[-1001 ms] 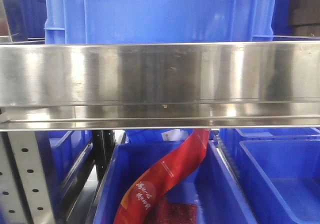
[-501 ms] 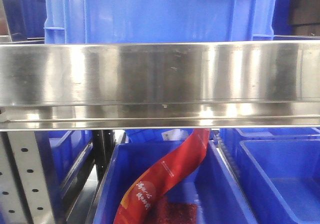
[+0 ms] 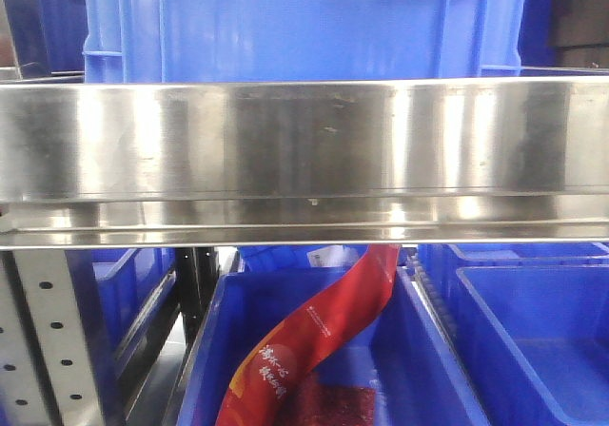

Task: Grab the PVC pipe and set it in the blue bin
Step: 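Open both grippers to drop the clamps into the blue bin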

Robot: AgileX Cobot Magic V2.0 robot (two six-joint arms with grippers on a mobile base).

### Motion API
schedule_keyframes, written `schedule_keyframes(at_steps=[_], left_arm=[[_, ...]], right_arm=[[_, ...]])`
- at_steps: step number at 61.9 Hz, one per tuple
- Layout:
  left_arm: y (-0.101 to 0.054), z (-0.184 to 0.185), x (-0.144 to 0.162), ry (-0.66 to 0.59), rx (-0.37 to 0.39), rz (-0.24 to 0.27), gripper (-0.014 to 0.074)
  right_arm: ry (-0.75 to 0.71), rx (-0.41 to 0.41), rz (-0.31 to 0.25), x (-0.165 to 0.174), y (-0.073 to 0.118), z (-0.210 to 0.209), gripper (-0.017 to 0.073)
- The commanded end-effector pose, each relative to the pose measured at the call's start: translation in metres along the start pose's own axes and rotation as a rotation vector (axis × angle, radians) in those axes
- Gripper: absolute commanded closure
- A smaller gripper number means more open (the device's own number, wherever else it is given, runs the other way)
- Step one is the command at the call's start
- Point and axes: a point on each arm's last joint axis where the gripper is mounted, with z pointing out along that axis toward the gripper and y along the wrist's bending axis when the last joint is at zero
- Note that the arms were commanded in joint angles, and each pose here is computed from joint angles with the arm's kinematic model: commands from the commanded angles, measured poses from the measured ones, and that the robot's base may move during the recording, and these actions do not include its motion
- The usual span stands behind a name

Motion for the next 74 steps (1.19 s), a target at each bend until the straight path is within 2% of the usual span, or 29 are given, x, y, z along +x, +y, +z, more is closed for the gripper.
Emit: schedule_keyframes(at_steps=[1, 7, 11, 15, 19, 25, 32, 36, 42, 50, 56, 65, 72, 74], left_arm=[[0.002, 0.015, 0.006, 0.034, -0.005, -0.011, 0.0704], [0.005, 0.025, 0.012, 0.068, -0.015, -0.01, 0.0704], [0.006, 0.028, 0.014, 0.081, -0.018, -0.011, 0.0704], [0.007, 0.029, 0.016, 0.094, -0.02, -0.011, 0.0704], [0.007, 0.029, 0.017, 0.106, -0.024, -0.007, 0.0682], [0.008, 0.029, 0.018, 0.117, -0.032, 0.0, 0.0552], [0.008, 0.029, 0.019, 0.121, -0.033, 0.0, 0.0344], [0.008, 0.029, 0.019, 0.121, -0.033, 0.0, 0.0228], [0.008, 0.029, 0.019, 0.121, -0.033, 0.0, 0.0177], [0.006, 0.023, 0.015, 0.11, -0.029, 0.002, 0.0209], [0.003, 0.012, 0.01, 0.087, -0.023, 0.006, 0.0291], [0.0, -0.005, 0.001, 0.044, -0.034, 0.033, 0.0501], [0.003, -0.01, -0.002, 0.027, -0.08, 0.087, 0.0684], [0.004, -0.013, -0.002, 0.032, -0.087, 0.094, 0.0704]], right_arm=[[0.011, 0.0, -0.004, 0.0, 0.0, 0.004, 0.0728], [0.051, 0.006, -0.002, 0.005, -0.002, 0.007, 0.0727], [0.065, 0.017, 0.002, 0.006, -0.006, 0.007, 0.069], [0.066, 0.027, 0.006, 0.006, -0.01, 0.006, 0.0624], [0.065, 0.037, 0.01, 0.005, -0.014, 0.006, 0.0508], [0.066, 0.044, 0.013, 0.005, -0.017, 0.006, 0.0348], [0.07, 0.043, 0.016, 0.005, -0.016, 0.006, 0.0231], [0.07, 0.042, 0.018, 0.005, -0.016, 0.006, 0.0216], [0.071, 0.041, 0.018, 0.005, -0.016, 0.006, 0.0221], [0.052, 0.039, 0.016, 0.0, -0.015, -0.005, 0.0224], [0.023, 0.036, 0.014, -0.006, -0.013, -0.018, 0.0291], [-0.005, 0.052, -0.015, -0.012, -0.013, -0.029, 0.0501], [0.002, 0.054, -0.017, -0.011, -0.014, -0.03, 0.0672], [0.003, 0.053, -0.017, -0.012, -0.013, -0.032, 0.0722]])
